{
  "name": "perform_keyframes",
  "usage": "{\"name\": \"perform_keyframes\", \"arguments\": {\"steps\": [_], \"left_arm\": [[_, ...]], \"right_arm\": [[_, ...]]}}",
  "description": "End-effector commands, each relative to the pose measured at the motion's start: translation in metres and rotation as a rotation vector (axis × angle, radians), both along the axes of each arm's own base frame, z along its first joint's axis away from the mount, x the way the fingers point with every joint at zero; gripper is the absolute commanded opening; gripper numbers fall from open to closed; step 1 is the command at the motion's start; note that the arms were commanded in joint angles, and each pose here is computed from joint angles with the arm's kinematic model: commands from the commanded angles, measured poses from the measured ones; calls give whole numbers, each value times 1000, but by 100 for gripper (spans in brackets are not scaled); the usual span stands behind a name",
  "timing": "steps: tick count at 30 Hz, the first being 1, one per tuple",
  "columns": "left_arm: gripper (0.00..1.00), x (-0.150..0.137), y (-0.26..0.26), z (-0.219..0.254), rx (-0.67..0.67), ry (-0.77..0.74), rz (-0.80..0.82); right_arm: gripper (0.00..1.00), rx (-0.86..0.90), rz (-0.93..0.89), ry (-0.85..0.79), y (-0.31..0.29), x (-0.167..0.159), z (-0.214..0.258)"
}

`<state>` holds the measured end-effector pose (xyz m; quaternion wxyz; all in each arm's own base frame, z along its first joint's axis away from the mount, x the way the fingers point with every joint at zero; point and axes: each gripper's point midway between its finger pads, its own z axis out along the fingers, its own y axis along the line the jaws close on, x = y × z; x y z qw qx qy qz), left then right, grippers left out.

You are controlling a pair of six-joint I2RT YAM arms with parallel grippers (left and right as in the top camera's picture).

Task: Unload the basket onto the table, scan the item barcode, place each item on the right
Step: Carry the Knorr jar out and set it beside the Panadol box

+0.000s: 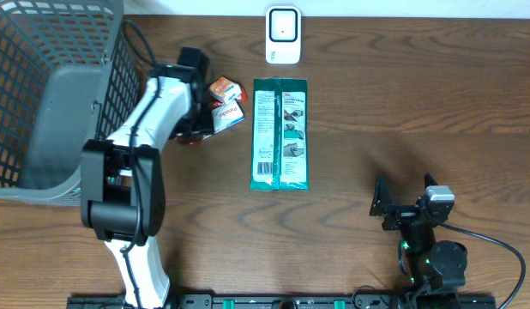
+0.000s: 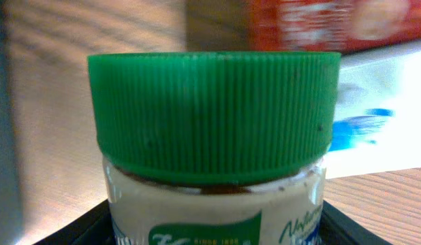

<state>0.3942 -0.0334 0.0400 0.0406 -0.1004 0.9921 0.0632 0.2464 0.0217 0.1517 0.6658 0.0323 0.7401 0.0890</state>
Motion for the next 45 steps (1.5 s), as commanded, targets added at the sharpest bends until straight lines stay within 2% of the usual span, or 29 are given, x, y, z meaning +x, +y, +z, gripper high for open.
{"name": "perform_keyframes", "arguments": {"steps": [1,8,11,15,17,19,20,26,27,30,34,39,43,45], "left_arm": [[39,-6,10,-2,-28,31,59],[40,-17,5,-6,-43,72,53],[47,-23,6,-12,-40,93,55],[49,-30,7,-16,-40,114,56],[54,-30,7,-16,-40,115,56],[66,-31,7,-16,-41,115,56],[69,-31,6,-17,-44,116,56],[79,-30,-2,-13,-90,111,49],[83,-30,-2,-11,-91,105,47],[86,-26,-2,5,-96,60,37],[87,-13,-3,51,-113,-74,27],[88,-4,-4,144,-137,-337,-26],[88,-15,-1,232,-131,-596,-98],[89,-27,7,275,-82,-725,-126]], "right_arm": [[99,10,-1,4,0,0,-1],[99,10,-1,4,0,0,-1],[99,10,-1,4,0,0,-1],[99,10,-1,4,0,0,-1],[99,10,-1,4,0,0,-1],[99,10,-1,4,0,0,-1],[99,10,-1,4,0,0,-1],[99,10,-1,4,0,0,-1],[99,10,-1,4,0,0,-1],[99,10,-1,4,0,0,-1],[99,10,-1,4,0,0,-1],[99,10,-1,3,0,0,-1],[99,10,-1,4,0,0,-1],[99,10,-1,4,0,0,-1]]}}
